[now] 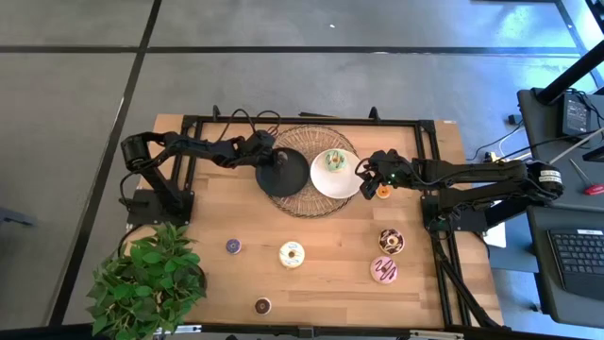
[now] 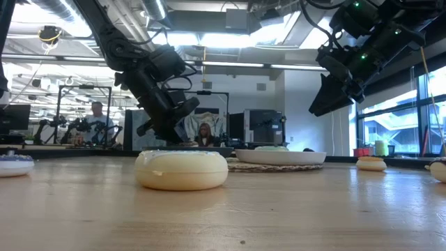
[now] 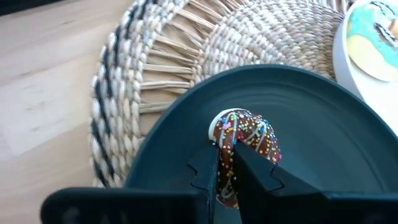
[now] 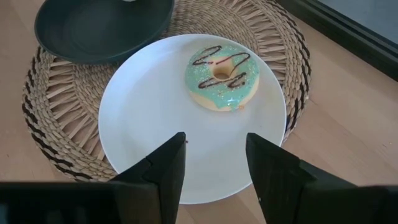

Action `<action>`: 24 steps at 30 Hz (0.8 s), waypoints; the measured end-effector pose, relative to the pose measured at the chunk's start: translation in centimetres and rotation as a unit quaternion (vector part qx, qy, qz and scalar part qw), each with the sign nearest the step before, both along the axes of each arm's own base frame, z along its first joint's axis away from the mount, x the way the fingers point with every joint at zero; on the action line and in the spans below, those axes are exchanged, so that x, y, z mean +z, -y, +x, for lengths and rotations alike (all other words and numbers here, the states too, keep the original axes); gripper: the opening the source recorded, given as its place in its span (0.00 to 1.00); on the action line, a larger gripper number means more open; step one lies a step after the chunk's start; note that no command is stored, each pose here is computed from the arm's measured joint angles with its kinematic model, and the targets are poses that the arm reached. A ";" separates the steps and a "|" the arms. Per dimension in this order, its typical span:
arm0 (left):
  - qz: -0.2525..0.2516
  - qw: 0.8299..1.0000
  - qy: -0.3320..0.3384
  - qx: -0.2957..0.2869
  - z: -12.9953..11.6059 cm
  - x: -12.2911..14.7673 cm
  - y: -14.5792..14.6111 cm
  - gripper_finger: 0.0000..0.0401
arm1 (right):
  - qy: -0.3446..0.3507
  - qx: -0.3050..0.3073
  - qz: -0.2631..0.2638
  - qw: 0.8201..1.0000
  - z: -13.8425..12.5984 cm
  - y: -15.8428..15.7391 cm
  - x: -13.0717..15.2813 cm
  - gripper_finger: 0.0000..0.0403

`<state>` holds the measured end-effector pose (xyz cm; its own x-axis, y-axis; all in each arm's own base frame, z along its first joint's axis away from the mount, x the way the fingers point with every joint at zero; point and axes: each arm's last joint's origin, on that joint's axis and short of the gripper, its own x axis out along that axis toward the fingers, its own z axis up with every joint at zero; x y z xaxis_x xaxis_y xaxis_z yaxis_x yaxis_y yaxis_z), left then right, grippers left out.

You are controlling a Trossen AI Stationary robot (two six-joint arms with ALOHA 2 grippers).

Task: Pick & Place donuts
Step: Put the small brown donut on the black plate

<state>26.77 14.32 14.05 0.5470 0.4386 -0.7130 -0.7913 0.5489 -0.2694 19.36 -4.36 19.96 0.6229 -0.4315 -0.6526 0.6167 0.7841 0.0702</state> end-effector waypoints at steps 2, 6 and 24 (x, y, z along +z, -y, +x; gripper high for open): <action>0.001 1.000 0.000 0.001 0.0 0.0 0.0 0.10 | 0.000 0.000 0.000 1.000 0.0 0.0 0.0 0.42; 0.000 1.000 0.000 0.000 0.0 0.0 0.0 0.13 | 0.000 0.000 0.000 1.000 0.0 0.0 0.0 0.42; -0.001 1.000 0.000 -0.001 0.0 0.0 0.0 0.28 | 0.000 0.000 0.000 1.000 0.0 0.0 0.0 0.42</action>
<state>26.76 14.31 14.04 0.5473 0.4372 -0.7136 -0.7908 0.5494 -0.2698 19.36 -4.36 19.96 0.6229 -0.4311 -0.6528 0.6165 0.7842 0.0703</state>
